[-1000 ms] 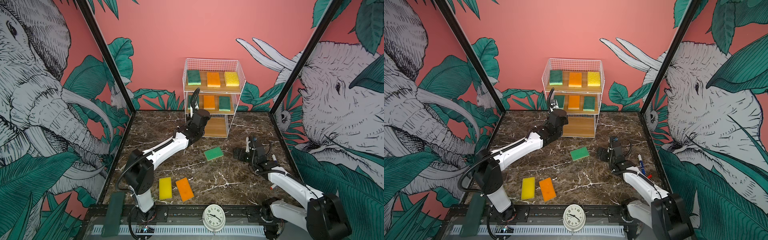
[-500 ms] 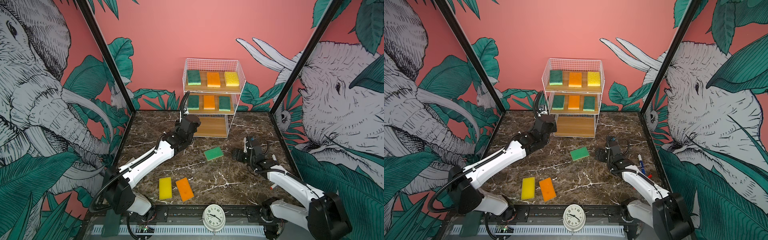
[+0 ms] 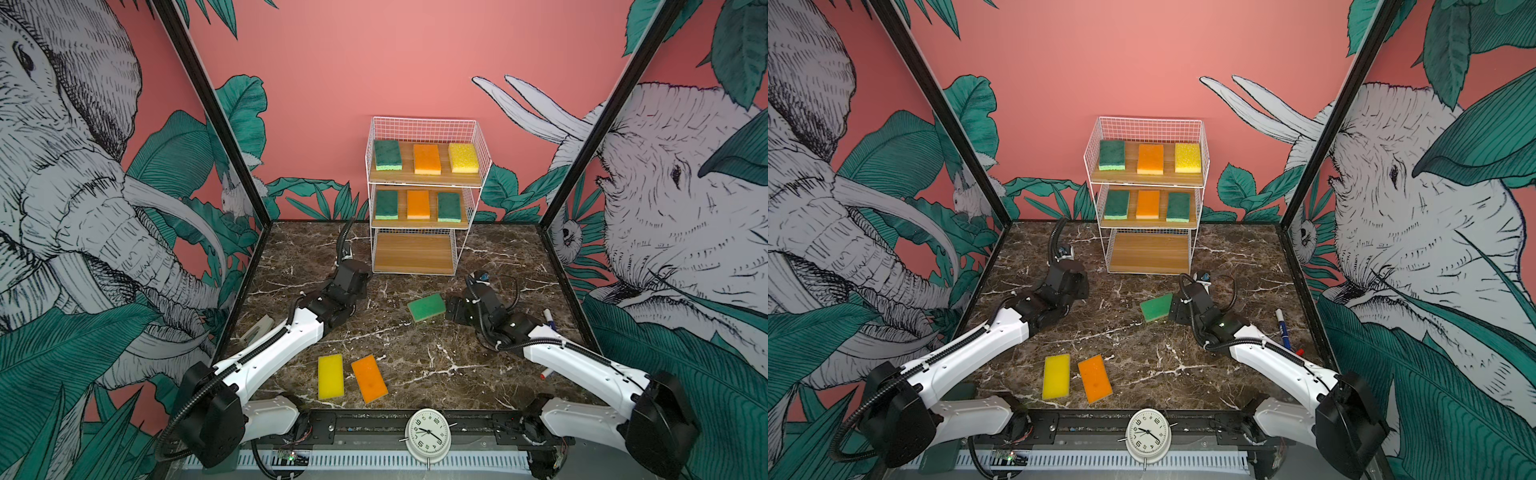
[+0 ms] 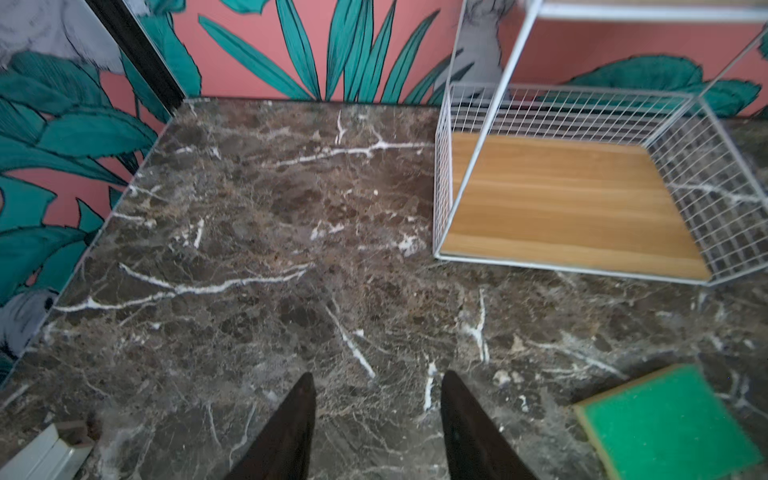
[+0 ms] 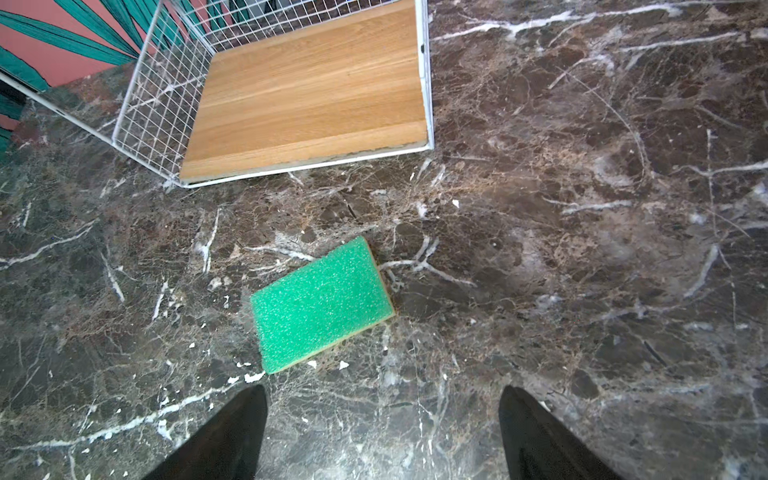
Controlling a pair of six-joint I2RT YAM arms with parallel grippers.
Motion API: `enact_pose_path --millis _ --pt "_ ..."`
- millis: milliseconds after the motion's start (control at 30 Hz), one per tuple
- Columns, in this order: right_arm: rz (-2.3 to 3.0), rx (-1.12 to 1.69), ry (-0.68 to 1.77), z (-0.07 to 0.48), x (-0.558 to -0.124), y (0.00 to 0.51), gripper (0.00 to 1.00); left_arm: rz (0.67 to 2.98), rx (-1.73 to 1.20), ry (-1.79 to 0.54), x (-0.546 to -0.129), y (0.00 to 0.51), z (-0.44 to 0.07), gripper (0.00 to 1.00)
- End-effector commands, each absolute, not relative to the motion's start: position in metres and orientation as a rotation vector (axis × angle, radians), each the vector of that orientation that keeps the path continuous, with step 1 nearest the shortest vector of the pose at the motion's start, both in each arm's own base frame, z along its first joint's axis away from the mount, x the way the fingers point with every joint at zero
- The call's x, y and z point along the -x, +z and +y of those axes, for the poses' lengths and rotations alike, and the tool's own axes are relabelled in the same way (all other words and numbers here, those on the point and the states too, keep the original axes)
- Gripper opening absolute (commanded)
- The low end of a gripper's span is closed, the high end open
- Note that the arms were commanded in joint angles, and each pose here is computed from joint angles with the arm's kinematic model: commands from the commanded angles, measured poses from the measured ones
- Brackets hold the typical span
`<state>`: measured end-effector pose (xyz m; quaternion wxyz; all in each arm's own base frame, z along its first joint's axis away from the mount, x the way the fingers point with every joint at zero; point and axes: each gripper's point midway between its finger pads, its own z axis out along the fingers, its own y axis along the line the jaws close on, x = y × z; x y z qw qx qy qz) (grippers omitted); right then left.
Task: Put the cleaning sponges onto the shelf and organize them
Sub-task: 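Withdraw the left gripper from the shelf while the right gripper approaches the green sponge, then lower the right gripper over the bright green foam sponge and close on it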
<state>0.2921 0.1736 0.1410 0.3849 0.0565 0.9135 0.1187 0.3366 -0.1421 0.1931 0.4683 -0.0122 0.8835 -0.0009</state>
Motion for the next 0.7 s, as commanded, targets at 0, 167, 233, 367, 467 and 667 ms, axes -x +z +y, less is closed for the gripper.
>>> enact_pose_path --millis 0,167,233,367,467,667 --pt "2.345 -0.218 0.249 0.177 -0.294 0.134 0.89 2.195 0.04 -0.087 -0.332 0.184 -0.148 0.5" --pt "2.392 -0.317 0.301 0.203 -0.29 0.116 0.89 2.213 0.045 -0.094 -0.329 0.174 -0.145 0.51" --pt "2.38 -0.35 0.311 0.212 -0.291 0.115 0.89 2.219 0.054 -0.102 -0.328 0.17 -0.143 0.52" --pt "2.368 -0.393 0.294 0.226 -0.293 0.118 0.9 2.256 0.067 -0.137 -0.328 0.162 -0.138 0.53" --pt "2.389 -0.445 0.31 0.236 -0.298 0.112 0.9 2.275 0.072 -0.178 -0.328 0.157 -0.135 0.54" --pt "2.478 -0.525 0.387 0.268 -0.304 0.085 0.91 2.291 0.083 -0.216 -0.324 0.149 -0.129 0.56"
